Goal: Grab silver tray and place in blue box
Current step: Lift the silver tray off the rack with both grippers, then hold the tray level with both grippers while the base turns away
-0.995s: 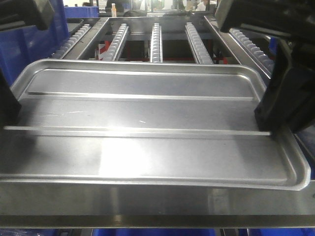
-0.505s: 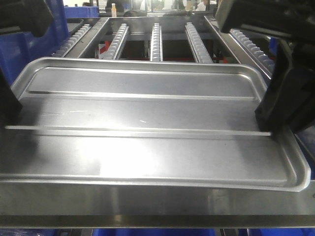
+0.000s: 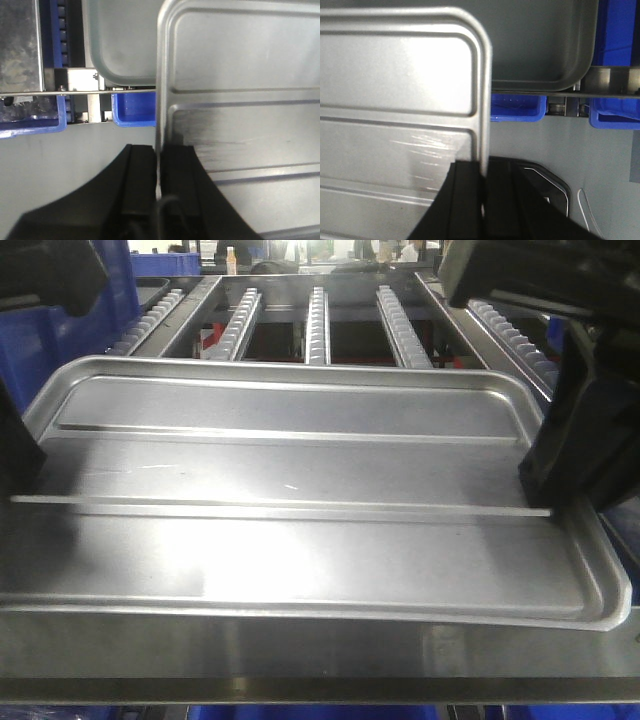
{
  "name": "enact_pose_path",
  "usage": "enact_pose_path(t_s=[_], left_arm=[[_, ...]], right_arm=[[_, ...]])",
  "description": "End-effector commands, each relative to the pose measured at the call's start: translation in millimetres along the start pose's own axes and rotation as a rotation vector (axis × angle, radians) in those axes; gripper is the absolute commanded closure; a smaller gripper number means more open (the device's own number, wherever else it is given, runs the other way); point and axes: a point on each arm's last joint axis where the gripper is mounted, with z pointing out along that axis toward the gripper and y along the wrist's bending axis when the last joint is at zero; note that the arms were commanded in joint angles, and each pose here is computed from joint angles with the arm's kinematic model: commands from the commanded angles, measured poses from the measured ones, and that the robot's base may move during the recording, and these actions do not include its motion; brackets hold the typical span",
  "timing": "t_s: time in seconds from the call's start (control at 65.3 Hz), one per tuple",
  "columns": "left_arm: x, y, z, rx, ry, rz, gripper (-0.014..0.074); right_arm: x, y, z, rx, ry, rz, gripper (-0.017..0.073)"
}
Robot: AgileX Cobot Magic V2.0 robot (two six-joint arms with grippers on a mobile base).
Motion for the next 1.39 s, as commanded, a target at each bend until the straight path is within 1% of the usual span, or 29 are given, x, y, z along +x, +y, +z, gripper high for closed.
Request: enact_pose_path(t_s=[0.0,1.378], left_arm=[[-8.1,10.0,-9.5,-0.066,-0.052,0.019,0.0608],[-8.1,10.0,-9.5,-0.066,-0.052,0.019,0.0608]], right_arm=[[-7.9,-7.1,-10.8,0.058,-0.057,-0.053,0.051],[-7.9,-7.3,-10.8,0.06,-0.056,-0.053,0.051]])
